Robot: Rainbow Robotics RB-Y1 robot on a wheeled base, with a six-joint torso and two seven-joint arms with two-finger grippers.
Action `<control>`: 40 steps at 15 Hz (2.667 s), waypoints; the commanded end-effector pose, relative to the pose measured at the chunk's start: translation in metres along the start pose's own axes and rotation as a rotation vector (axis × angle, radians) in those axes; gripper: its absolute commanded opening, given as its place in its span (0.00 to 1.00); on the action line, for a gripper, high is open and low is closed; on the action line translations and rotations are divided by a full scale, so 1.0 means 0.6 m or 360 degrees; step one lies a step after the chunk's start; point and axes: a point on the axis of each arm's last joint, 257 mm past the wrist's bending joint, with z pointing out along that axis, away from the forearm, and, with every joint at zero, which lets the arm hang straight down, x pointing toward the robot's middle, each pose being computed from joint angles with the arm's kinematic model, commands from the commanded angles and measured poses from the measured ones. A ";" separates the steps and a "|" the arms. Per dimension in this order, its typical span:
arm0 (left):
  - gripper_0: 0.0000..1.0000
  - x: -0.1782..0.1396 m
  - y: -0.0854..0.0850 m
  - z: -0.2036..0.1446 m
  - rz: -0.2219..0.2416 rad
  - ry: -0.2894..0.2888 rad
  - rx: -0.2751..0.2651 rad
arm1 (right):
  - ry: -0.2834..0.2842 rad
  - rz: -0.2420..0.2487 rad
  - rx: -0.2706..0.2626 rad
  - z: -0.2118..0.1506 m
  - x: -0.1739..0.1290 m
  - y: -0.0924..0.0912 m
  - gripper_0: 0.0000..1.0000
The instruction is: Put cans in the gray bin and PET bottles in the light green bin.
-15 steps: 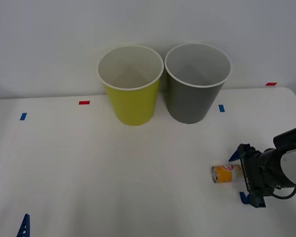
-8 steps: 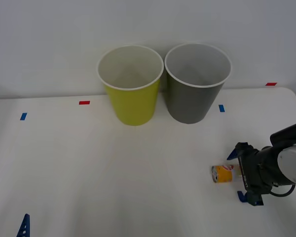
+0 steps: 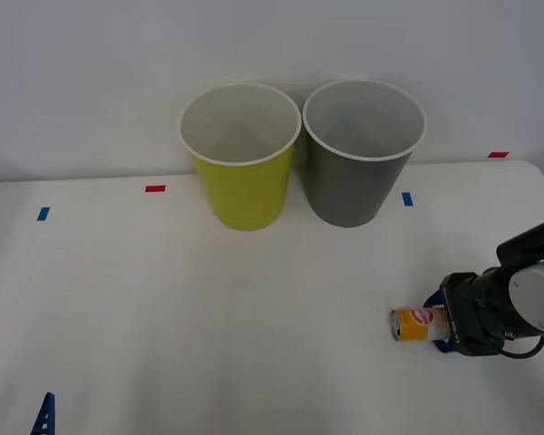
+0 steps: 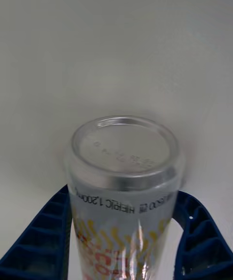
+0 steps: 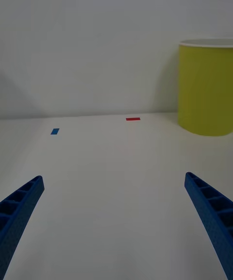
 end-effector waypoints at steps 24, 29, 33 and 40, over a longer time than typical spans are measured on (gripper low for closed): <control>1.00 0.000 0.000 0.000 0.0000 0.0000 0.0000 | -0.0636 -0.1627 -0.0275 -0.156 -0.038 0.011 0.00; 1.00 0.000 0.000 0.000 0.0000 0.0000 0.0000 | -0.0760 -0.1632 -0.0439 -0.236 -0.024 0.040 0.00; 1.00 0.000 0.000 0.000 0.0000 0.0000 0.0000 | -0.0871 -0.1668 -0.0569 -0.273 0.004 0.091 0.00; 1.00 0.000 0.000 0.000 0.0000 0.0000 0.0000 | -0.1140 -0.2121 -0.0668 -0.330 0.045 0.176 0.00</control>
